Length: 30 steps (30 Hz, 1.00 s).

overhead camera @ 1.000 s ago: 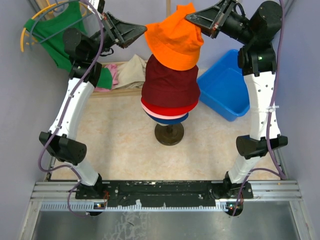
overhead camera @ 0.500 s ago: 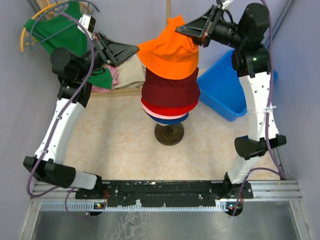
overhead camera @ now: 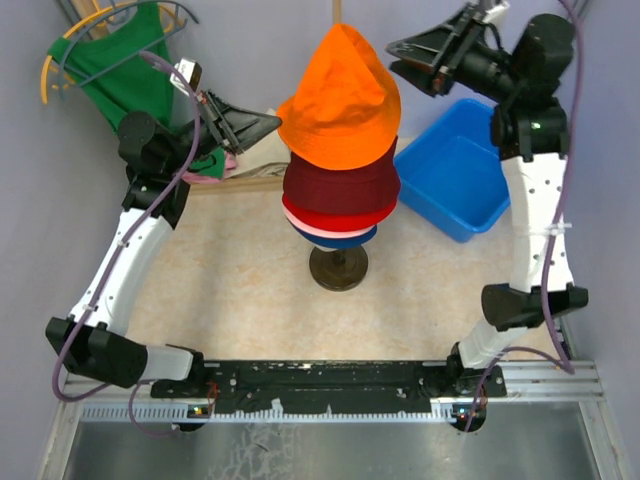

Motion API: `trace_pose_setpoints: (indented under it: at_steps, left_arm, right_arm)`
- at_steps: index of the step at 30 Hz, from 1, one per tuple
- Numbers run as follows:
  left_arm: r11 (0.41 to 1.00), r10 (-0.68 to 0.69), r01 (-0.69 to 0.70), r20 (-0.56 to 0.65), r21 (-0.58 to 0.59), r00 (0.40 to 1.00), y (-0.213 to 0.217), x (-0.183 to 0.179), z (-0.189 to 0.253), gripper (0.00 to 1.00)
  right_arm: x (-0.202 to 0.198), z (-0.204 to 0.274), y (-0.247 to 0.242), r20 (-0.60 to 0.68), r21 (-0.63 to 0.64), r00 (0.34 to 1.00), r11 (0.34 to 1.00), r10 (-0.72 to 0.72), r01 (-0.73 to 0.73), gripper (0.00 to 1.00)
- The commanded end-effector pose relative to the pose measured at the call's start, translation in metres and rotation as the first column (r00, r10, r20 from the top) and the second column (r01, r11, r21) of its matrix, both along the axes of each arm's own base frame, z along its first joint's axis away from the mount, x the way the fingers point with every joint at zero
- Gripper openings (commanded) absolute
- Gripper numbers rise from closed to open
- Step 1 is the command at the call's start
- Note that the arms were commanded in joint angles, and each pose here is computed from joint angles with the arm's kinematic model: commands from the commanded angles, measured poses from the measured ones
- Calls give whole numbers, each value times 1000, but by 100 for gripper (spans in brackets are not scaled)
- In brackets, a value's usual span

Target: Stack the hats

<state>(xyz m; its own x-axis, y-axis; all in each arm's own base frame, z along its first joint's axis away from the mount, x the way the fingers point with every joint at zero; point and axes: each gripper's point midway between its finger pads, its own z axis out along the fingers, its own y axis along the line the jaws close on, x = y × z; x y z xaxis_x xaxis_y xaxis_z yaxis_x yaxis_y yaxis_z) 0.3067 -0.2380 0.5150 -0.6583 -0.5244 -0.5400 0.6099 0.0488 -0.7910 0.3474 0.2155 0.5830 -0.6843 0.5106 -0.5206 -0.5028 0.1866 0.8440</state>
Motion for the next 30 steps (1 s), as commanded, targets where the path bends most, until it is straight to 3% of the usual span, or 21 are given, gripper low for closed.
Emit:
trace_pose_setpoints:
  at_steps: [1,14,22,30]
  left_arm:
    - [1000,9,-9,33,-1,999,2,-2,-2,4]
    - [1000,-16,16,1,6,1000,-2,10,-12,4]
    - [1000,-22,22,0,-1,1000,-1,13,-11,4]
    - [1000,-28,28,-2,-6,1000,-2,17,-13,4]
  right_arm:
    - [-39,31,-51,167,-5,980,994,-108,111,55]
    - [-8,-57,-65,21,-61,994,992,-109,111,56]
    - [25,-77,-63,-11,-69,994,992,-106,105,56]
    - [24,-75,-35,-21,4,1000,1000,-16,16,59]
